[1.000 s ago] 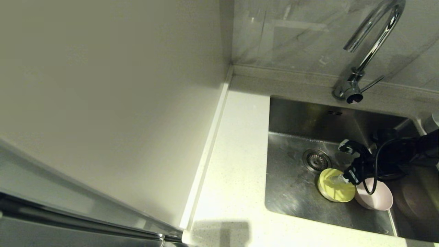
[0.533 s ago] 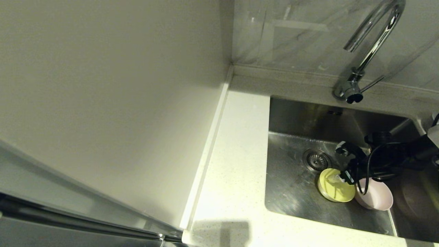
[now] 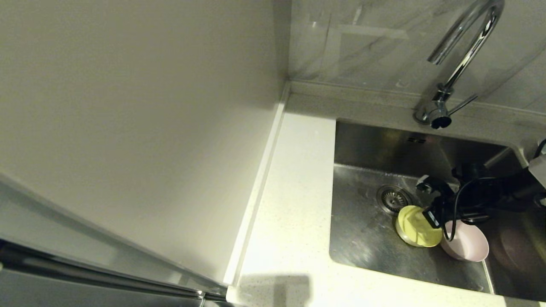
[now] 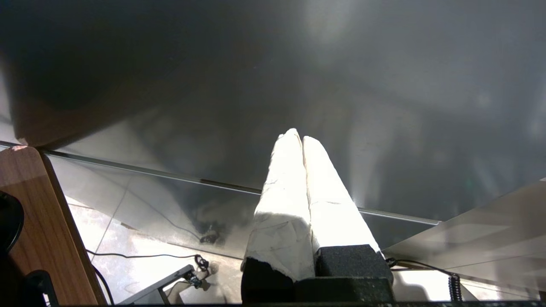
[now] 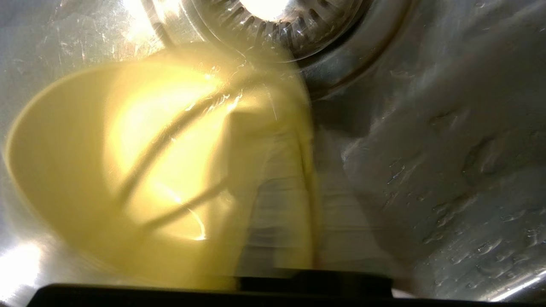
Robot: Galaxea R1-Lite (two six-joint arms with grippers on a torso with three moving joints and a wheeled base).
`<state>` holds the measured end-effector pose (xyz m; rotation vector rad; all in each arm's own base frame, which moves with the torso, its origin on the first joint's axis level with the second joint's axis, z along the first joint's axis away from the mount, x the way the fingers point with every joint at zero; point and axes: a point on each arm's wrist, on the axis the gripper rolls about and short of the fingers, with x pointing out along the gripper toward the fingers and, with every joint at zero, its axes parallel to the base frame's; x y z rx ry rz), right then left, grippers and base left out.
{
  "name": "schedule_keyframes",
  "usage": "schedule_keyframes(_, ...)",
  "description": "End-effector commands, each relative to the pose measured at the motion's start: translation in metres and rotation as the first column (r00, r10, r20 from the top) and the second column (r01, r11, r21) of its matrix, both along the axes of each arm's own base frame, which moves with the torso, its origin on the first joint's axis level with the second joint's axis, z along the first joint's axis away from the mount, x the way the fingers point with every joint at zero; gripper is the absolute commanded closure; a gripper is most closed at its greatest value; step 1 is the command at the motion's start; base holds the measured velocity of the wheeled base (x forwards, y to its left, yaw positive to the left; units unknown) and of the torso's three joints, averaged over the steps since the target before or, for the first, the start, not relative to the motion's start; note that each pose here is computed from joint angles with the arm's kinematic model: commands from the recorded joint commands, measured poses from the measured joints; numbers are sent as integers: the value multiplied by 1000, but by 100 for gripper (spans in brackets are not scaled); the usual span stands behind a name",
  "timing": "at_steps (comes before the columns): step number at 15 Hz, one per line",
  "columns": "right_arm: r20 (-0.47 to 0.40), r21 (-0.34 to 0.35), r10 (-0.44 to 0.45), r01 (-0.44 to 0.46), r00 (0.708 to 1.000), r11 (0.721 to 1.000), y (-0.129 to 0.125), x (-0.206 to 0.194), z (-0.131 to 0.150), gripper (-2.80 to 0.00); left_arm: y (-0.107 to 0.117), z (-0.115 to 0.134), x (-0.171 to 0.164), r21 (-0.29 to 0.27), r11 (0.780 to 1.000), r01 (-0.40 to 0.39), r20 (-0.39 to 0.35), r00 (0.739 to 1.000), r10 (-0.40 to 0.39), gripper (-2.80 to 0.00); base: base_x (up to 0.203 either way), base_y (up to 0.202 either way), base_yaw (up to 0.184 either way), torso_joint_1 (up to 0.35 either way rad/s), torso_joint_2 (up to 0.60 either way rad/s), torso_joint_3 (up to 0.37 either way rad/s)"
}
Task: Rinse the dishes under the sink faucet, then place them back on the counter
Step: Put a bowl back to the table from the sink
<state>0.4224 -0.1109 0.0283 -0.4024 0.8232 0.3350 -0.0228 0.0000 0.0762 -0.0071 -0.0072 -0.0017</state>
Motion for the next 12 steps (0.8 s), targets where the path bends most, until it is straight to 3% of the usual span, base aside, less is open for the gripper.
schedule_keyframes(1,30,-5,2,-2,1000,1000,2,-1,13,0,0,-1,0,-1,1000,0,-2,1000,0,0,0,0,0,0,0,0)
schedule_keyframes(7,83,30,-46,44,996,999,9,-12,49,0,0,-1,0,-1,1000,0,-3,1000,0,0,0,0,0,0,0,0)
schedule_keyframes(12,218,61,-128,117,968,991,15,-41,121,0,0,-1,0,-1,1000,0,-3,1000,0,0,0,0,0,0,0,0)
